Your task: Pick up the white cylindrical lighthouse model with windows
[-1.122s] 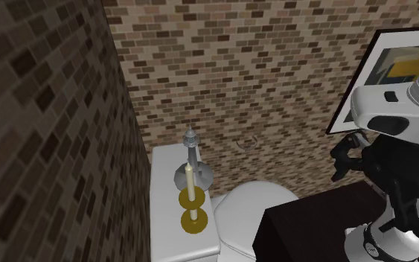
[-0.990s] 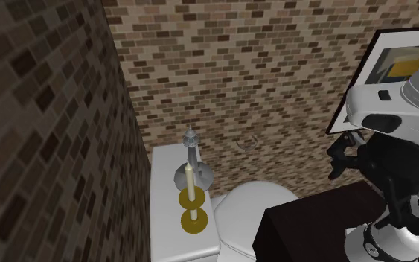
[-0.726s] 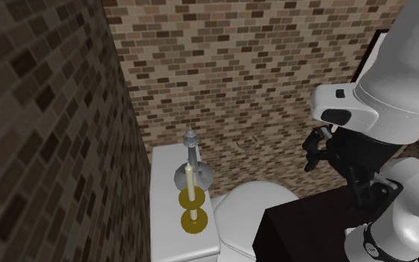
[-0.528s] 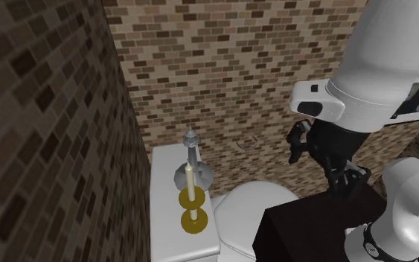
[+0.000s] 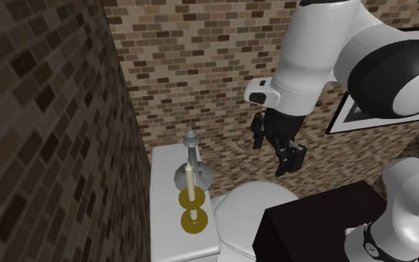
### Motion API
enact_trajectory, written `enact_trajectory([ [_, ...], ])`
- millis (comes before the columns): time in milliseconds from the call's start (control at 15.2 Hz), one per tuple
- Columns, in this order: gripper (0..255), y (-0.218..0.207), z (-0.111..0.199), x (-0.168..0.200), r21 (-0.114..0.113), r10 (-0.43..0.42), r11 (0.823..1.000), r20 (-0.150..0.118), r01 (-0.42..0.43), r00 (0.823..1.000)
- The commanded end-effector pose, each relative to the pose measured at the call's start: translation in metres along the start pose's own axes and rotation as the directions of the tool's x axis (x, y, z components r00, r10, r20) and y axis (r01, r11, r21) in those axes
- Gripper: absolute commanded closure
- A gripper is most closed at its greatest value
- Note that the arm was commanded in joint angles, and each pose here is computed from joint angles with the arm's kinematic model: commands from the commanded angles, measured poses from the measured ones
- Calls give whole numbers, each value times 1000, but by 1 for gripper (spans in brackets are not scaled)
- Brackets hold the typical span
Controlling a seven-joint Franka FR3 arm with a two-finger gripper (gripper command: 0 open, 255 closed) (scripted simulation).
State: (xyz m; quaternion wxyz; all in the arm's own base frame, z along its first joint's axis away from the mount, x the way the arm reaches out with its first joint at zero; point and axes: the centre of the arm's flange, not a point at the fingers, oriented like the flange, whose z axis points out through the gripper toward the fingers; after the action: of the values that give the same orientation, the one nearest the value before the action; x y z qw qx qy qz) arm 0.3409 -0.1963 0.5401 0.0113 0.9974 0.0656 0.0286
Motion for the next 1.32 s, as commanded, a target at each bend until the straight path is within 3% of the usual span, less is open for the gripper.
enact_trajectory([
  [0,0,27,7,5,2,-7,1000,-11,7,1000],
  [1254,0,256,99,59,34,-60,997,-110,64,992],
])
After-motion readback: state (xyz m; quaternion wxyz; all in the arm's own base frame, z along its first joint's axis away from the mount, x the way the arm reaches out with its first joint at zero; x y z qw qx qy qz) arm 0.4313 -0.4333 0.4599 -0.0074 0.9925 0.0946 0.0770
